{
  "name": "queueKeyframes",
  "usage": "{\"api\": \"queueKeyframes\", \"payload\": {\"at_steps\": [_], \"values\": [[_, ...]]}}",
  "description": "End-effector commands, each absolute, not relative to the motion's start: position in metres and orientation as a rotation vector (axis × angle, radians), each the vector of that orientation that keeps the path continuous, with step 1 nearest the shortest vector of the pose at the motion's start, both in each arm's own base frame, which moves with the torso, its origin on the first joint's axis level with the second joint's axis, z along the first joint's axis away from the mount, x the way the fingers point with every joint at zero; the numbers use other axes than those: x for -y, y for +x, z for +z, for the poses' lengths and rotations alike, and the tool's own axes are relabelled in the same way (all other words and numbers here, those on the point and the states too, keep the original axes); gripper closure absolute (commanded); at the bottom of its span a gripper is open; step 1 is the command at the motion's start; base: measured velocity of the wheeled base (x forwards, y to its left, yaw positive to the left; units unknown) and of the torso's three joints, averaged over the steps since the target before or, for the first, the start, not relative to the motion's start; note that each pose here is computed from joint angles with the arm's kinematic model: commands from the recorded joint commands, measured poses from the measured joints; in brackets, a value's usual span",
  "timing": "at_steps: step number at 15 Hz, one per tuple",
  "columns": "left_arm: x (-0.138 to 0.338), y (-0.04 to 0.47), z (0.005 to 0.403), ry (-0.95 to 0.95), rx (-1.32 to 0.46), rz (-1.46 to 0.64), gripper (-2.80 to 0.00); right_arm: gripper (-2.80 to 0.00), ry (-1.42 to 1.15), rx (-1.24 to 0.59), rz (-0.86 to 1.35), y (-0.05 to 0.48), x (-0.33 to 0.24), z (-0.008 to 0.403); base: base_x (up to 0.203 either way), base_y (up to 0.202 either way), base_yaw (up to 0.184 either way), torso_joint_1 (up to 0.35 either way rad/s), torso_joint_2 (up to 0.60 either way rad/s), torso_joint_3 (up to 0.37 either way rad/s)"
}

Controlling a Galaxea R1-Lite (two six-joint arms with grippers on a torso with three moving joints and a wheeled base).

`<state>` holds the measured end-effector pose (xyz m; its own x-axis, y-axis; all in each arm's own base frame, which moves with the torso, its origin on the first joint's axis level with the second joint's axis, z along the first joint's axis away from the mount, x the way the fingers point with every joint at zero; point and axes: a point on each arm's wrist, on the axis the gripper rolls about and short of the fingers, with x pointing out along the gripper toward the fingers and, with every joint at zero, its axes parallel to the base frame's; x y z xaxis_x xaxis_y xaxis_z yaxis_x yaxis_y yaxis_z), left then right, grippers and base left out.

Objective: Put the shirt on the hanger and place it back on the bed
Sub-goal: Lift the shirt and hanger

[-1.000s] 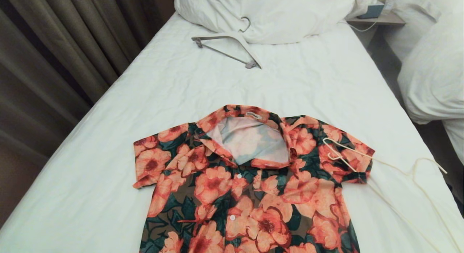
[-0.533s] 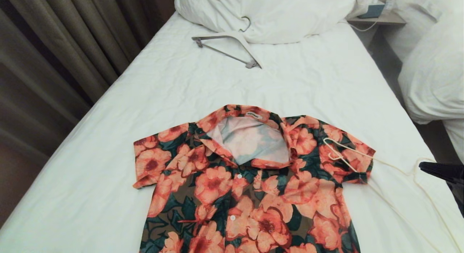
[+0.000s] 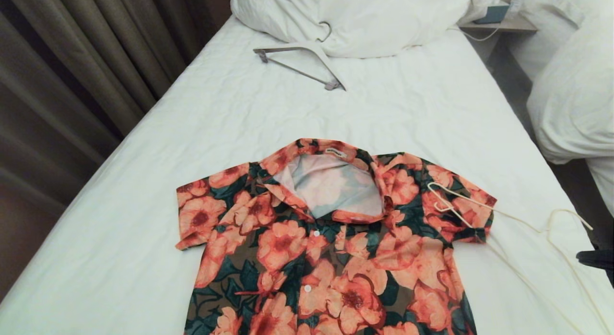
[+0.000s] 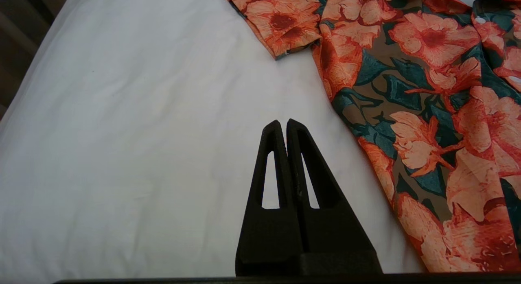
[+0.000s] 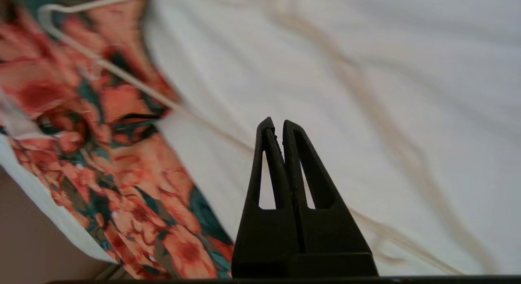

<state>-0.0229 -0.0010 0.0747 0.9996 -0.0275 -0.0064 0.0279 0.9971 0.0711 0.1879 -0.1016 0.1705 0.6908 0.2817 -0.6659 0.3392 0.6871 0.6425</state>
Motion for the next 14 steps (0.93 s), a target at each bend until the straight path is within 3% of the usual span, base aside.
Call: {"api": "queueKeyframes", "payload": {"at_steps": [1, 7, 8, 14], "values": [[0.001, -0.023, 0.074, 0.072, -0.008, -0.028, 0.0, 0.0, 0.909, -0.957, -0.069, 0.194, 0.119, 0.153, 0.0, 0.0, 0.0, 0.0, 0.0, 0.0], [0.001, -0.023, 0.074, 0.072, -0.008, -0.028, 0.0, 0.0, 0.853, -1.086, -0.031, 0.19, 0.153, 0.153, 0.0, 0.0, 0.0, 0.0, 0.0, 0.0], [0.001, -0.023, 0.074, 0.072, -0.008, -0.028, 0.0, -2.8, 0.825, -1.084, -0.017, 0.188, 0.155, 0.153, 0.0, 0.0, 0.0, 0.0, 0.0, 0.0], [0.001, -0.023, 0.074, 0.072, -0.008, -0.028, 0.0, -2.8, 0.783, -1.009, 0.199, 0.181, 0.167, 0.136, 0.0, 0.0, 0.0, 0.0, 0.0, 0.0]]}}
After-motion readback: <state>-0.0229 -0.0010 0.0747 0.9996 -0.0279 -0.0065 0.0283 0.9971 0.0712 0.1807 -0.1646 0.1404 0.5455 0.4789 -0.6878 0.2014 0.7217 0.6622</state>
